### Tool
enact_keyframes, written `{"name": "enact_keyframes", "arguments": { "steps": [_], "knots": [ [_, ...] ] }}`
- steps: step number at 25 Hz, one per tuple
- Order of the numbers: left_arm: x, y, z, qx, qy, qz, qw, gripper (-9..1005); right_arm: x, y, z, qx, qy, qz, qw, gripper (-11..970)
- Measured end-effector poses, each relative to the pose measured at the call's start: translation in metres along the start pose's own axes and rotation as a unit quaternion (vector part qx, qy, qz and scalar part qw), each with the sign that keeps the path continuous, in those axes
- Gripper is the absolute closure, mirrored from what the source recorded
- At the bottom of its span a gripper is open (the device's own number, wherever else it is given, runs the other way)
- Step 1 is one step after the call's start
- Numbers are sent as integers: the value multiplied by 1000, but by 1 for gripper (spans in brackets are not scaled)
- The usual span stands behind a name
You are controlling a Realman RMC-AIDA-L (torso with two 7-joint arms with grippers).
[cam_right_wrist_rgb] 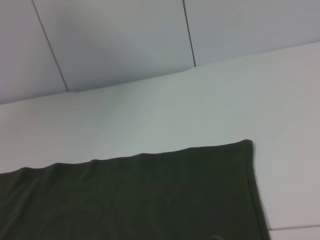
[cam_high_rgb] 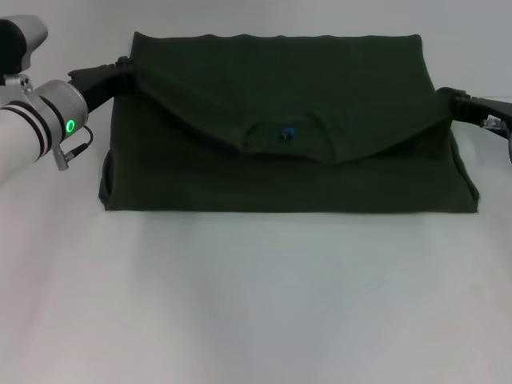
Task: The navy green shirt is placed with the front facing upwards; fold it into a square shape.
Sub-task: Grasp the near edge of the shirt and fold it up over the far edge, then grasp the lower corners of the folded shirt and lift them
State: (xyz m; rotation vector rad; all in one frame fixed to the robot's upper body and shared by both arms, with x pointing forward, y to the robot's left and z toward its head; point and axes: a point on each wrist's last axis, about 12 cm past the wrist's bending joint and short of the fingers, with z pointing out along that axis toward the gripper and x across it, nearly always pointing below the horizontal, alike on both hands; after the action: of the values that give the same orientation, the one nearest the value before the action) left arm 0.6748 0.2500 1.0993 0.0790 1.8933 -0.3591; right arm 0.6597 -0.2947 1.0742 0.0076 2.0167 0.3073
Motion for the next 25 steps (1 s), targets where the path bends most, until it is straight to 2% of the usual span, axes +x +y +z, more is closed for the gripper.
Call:
{"name": "enact_keyframes", "arguments": {
  "steps": [8, 10, 13, 19, 21, 25],
  "knots": [
    [1, -1, 0, -1, 1, 3, 1000, 964, 4, 0, 0, 9, 6, -6, 1000, 759],
    [1, 0, -1, -2, 0, 3, 1000, 936, 3, -1, 0, 8, 5, -9, 1000, 756],
    [2, 5, -2, -11, 0, -2, 1000, 894, 1, -1, 0, 8, 3, -14, 1000, 697],
    [-1, 24, -11, -40, -18, -27, 999, 810, -5, -8, -3, 16, -8, -18, 1000, 579],
    [-2, 32, -17, -47, -28, -41, 998, 596, -9, -10, -4, 15, -13, -19, 1000, 540],
    [-2, 40, -31, -23, -47, -64, 997, 450, -14, -13, -10, -15, -28, -13, 999, 377]
  ]
}}
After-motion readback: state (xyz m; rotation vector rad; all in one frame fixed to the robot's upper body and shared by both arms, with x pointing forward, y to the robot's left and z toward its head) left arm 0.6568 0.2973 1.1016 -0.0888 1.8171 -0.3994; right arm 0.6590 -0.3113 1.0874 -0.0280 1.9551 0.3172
